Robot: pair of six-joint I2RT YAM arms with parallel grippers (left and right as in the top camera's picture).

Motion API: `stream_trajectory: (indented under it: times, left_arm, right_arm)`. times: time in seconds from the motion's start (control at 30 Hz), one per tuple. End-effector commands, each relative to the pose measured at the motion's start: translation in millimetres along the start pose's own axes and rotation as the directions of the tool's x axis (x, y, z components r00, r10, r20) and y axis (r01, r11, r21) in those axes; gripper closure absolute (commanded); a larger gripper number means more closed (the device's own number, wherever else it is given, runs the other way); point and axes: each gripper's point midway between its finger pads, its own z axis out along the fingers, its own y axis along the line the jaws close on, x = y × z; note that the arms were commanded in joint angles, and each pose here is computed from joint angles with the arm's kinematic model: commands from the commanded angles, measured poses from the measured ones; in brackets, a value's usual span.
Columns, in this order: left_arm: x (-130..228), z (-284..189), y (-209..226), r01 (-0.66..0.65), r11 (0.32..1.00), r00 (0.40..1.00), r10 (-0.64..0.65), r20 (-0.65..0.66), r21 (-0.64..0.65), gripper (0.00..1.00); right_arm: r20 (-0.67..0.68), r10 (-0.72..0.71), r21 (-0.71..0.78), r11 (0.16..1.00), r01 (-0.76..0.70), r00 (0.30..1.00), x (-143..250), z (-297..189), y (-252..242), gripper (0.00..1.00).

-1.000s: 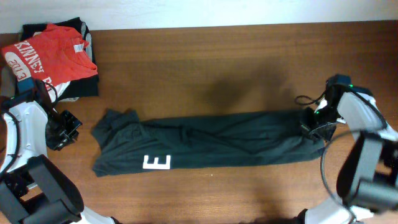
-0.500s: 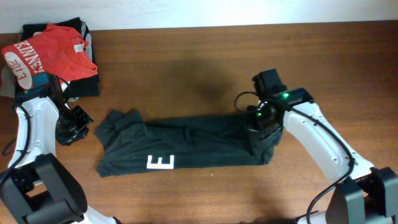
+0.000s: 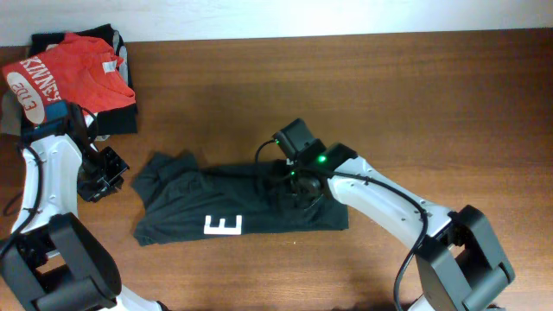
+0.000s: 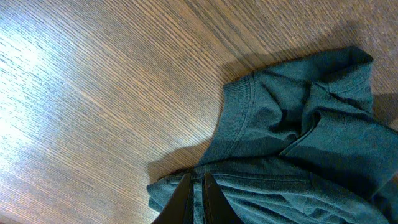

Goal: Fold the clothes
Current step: 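Fold the right end leftward toward the center with the right gripper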

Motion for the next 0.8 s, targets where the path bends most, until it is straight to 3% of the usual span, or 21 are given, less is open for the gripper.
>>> stream_trajectory:
  times: [0.0, 0.1, 0.17, 0.23, 0.37, 0.43, 0.53, 0.77]
  left_arm:
    - [1, 0, -1, -0.018, 1.0, 1.0, 0.018, -0.004, 0.006, 0.93]
    - [2, 0, -1, -0.018, 1.0, 1.0, 0.018, -0.006, 0.006, 0.93]
    - [2, 0, -1, -0.018, 1.0, 1.0, 0.018, -0.007, 0.005, 0.93]
    - [2, 0, -1, -0.021, 1.0, 1.0, 0.021, -0.007, 0.005, 0.93]
    - [2, 0, -1, -0.021, 1.0, 1.0, 0.021, -0.007, 0.005, 0.93]
    - [2, 0, -1, -0.021, 1.0, 1.0, 0.021, -0.007, 0.005, 0.93]
    - [3, 0, -1, -0.021, 1.0, 1.0, 0.021, -0.01, 0.004, 0.93]
    - [4, 0, 0, -0.025, 1.0, 1.0, 0.025, -0.013, 0.003, 0.93]
  right_arm:
    - [-0.014, -0.081, -0.012, 0.997, 0.08, 0.997, -1, -14, 11, 0.3]
    - [-0.022, -0.11, 0.03, 0.993, 0.111, 0.994, -13, -44, 11, 0.19]
    - [0.023, -0.07, 0.091, 0.994, 0.068, 0.997, -36, -70, -1, 0.06]
    - [0.04, -0.004, 0.127, 0.992, -0.001, 0.999, -52, -81, -26, 0.04]
    - [-0.068, 0.099, 0.209, 0.974, -0.083, 0.993, -34, -65, -69, 0.15]
    - [-0.135, 0.094, 0.167, 0.983, -0.071, 0.986, -17, -42, -63, 0.17]
    - [-0.194, 0.084, 0.173, 0.984, -0.051, 0.977, -3, -17, -59, 0.28]
    - [-0.224, 0.095, 0.176, 0.983, -0.056, 0.97, 2, 2, -58, 0.43]
